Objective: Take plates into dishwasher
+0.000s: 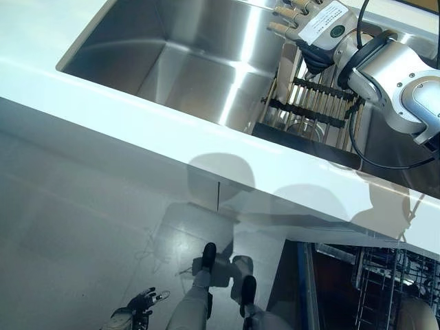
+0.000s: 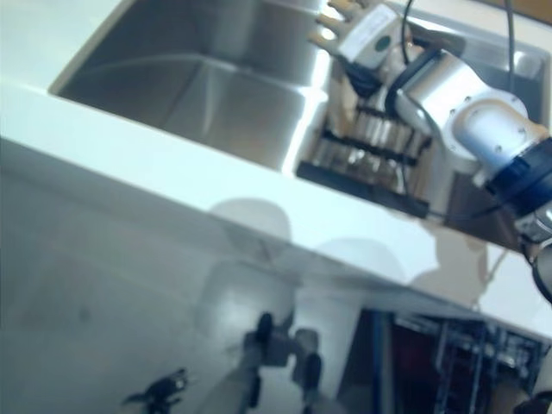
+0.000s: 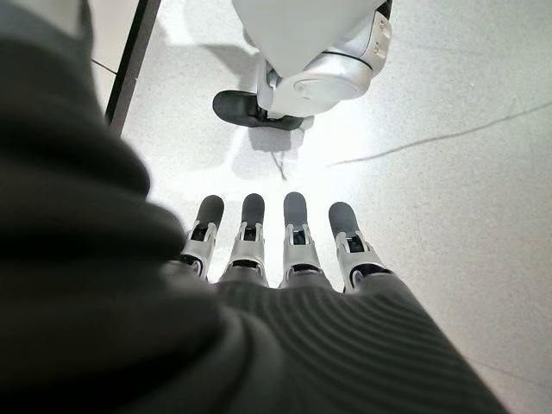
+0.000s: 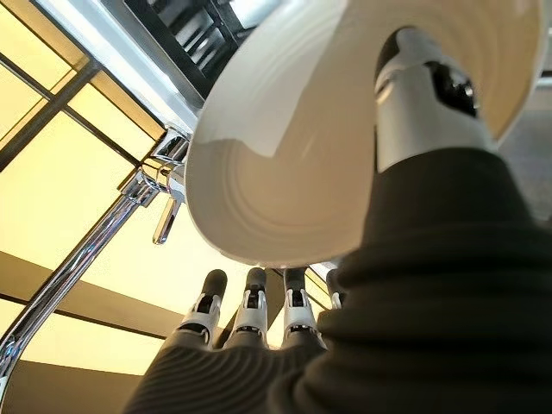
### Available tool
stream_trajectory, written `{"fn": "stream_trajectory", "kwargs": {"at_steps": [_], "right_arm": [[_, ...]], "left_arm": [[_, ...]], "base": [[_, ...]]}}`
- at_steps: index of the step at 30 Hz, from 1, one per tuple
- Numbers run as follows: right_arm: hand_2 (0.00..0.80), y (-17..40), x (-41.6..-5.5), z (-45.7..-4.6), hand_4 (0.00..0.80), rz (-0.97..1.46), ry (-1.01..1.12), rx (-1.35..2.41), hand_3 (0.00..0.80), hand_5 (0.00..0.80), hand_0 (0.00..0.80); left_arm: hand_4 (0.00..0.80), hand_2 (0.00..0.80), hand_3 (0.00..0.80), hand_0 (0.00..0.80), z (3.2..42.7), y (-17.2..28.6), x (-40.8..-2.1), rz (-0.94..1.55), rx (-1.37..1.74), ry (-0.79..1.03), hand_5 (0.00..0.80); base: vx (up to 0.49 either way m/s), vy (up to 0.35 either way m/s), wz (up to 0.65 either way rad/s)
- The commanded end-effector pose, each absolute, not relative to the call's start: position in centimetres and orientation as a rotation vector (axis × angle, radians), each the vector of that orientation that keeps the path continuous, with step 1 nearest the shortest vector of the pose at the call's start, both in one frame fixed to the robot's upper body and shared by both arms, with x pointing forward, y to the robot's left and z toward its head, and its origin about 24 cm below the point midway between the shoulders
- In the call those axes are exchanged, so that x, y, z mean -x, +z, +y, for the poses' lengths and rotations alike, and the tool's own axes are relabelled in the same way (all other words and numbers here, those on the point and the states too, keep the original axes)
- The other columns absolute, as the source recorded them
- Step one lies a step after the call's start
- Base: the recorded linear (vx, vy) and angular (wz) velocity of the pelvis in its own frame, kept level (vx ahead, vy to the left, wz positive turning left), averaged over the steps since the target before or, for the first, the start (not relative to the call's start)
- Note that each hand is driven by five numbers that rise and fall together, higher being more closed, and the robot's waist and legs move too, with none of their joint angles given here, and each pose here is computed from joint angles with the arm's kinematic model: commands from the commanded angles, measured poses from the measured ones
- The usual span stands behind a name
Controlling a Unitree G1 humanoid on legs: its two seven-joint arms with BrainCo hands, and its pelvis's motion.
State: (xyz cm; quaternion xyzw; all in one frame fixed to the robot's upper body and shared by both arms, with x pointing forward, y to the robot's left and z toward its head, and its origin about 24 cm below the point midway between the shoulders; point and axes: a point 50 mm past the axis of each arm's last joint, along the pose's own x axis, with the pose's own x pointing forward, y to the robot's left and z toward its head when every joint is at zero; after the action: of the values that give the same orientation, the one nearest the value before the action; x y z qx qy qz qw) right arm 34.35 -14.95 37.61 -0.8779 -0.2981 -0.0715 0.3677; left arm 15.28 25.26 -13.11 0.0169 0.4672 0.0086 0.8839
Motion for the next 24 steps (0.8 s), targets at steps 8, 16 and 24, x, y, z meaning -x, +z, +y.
{"fn": "stream_trajectory", "kwargs": {"at_steps": [8,16,24], "right_arm": [[0.496,38.0,-34.0,-15.7,0.496,-0.674,-0.230,2.604,0.496,0.496,0.496],[0.800,37.6,-34.0,-15.8,0.800,-0.666,-0.264,2.757,0.800,0.800,0.800],[0.800,38.8,-34.1,-15.8,0.800,-0.614,-0.361,2.797,0.800,0.800,0.800]], "left_arm": [[0.000,0.000,0.000,0.000,26.2,-12.9,-14.8,0.956,-0.001,0.034,0.000],[0.000,0.000,0.000,0.000,26.6,-13.0,-14.4,0.966,0.032,0.068,0.000],[0.000,0.000,0.000,0.000,26.5,-13.4,-13.5,0.983,0.055,0.091,0.000]], "base": [[0.000,0.000,0.00],[0.000,0.000,0.00],[0.000,0.000,0.00]]}}
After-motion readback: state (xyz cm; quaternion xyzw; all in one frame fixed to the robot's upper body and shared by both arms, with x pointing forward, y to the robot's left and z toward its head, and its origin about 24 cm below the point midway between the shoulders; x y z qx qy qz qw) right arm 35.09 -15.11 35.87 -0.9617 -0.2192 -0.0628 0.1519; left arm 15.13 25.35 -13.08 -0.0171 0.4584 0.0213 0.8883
